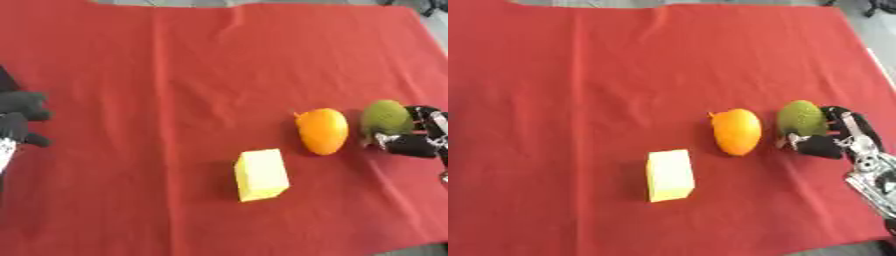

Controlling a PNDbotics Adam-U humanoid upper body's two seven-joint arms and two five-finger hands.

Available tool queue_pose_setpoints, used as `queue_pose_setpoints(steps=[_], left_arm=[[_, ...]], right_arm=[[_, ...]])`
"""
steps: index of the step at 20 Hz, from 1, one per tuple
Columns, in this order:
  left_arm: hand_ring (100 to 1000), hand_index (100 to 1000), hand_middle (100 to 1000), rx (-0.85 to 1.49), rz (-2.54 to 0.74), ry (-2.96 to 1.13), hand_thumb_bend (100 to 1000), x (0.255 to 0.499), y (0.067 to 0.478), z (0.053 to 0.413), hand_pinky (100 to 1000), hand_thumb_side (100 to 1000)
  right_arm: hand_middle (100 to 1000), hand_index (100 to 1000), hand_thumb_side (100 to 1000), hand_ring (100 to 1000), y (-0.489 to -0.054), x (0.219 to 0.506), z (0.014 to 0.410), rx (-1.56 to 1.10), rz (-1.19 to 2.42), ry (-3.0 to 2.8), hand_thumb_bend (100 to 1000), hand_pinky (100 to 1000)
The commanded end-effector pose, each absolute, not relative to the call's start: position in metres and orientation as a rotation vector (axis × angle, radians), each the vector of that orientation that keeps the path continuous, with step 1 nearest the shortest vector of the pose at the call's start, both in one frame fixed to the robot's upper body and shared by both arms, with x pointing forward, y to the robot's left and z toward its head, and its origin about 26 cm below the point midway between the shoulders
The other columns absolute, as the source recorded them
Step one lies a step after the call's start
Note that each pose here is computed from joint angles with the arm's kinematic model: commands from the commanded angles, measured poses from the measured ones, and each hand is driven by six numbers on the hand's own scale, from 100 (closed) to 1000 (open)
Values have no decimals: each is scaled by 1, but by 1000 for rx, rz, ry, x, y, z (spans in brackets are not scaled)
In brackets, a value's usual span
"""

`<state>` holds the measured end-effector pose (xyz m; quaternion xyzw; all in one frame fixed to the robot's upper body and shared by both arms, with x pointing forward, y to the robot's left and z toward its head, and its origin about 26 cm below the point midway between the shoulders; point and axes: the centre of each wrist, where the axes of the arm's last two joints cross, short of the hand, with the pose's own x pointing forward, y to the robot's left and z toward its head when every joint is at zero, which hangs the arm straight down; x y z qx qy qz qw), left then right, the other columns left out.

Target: Pick up the objects with one hand, pass them to the other hand, and then place them into the box on the other side of the table.

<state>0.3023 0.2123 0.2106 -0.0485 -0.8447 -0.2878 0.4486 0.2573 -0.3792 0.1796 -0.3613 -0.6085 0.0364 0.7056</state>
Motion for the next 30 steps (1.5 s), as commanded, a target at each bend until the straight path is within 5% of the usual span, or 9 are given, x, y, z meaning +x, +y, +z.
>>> queue_pose_setpoints(steps=[1, 12, 30], left_arm=[[789, 756, 788, -112, -733, -2108, 100, 299, 212, 216, 638, 564], [790, 756, 789, -116, -728, -2097, 100, 299, 215, 214, 638, 558], [794, 765, 801, -144, -733, -2127, 100, 301, 222, 222, 640, 537]], right_arm=[[622, 704, 100, 781, -372, 254, 189, -1206, -66, -1081, 305, 801], [462, 498, 100, 712, -372, 253, 196, -1298, -68, -1229, 100, 624], [454, 470, 100, 715, -352, 265, 206, -1289, -31, -1631, 100, 428]])
